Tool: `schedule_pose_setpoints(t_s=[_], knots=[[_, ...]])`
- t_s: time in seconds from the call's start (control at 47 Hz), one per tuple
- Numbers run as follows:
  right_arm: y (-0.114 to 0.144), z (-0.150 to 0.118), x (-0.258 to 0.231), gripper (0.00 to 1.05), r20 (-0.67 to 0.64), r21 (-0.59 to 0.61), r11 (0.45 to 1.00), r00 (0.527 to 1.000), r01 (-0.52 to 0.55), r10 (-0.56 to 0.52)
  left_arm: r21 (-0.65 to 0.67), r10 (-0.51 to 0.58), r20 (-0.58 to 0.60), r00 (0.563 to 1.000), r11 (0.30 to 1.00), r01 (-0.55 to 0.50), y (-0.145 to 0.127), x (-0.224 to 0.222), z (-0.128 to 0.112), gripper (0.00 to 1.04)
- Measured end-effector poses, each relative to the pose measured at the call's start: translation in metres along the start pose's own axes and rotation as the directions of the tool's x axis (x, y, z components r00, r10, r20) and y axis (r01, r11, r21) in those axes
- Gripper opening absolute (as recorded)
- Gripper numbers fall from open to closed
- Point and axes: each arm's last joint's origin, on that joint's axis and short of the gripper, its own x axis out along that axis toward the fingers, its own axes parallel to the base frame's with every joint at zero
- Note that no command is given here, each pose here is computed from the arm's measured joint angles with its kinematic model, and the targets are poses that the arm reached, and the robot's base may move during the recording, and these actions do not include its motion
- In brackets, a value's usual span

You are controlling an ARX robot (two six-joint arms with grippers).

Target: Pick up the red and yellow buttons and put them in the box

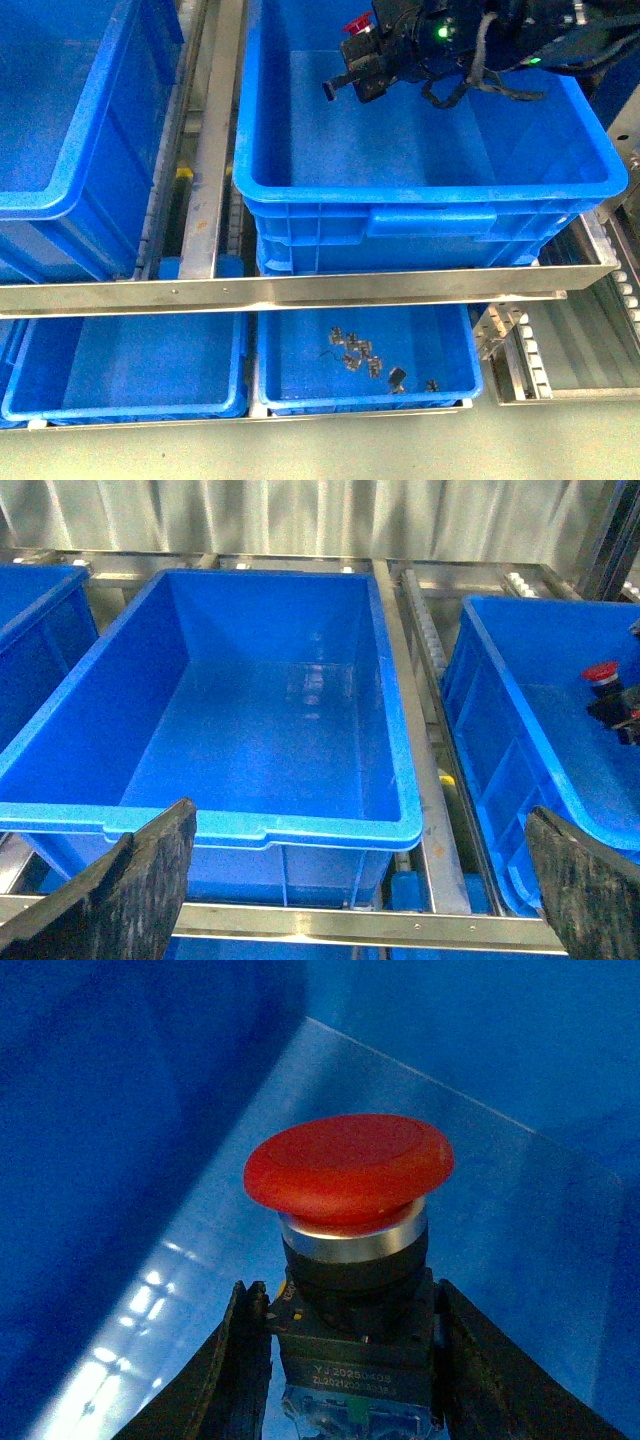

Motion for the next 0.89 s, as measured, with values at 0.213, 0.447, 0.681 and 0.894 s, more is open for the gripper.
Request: schedule_pose_setpoints(t_s=[0.213,0.447,0.681,0.894], knots=[[-0.017,0.001,0.066,0.38,-0.117,-0.006,0.999,0.992,0.037,-0.037,0.0,0.0,0.0,1.0,1.0,0.0,0.0,0.0,0.0,0.97],[-0.024,-0.013,0.11,0.38,-0.214,-0.012,0.997,0.974,0.073,-0.074,0.0,0.0,0.0,1.0,1.0,0.0,0.0,0.0,0.0,0.97],[-0.034,-0.013,0.117,0.42,-0.236,-0.029,0.993,0.964,0.118,-0.122,0.0,0.0,0.0,1.0,1.0,0.0,0.0,0.0,0.0,0.97],[-0.045,0.006,0.112,0.76,-0.148,-0.028,0.988,0.977,0.154,-0.156,0.0,0.0,0.0,1.0,1.0,0.0,0.0,0.0,0.0,0.97]])
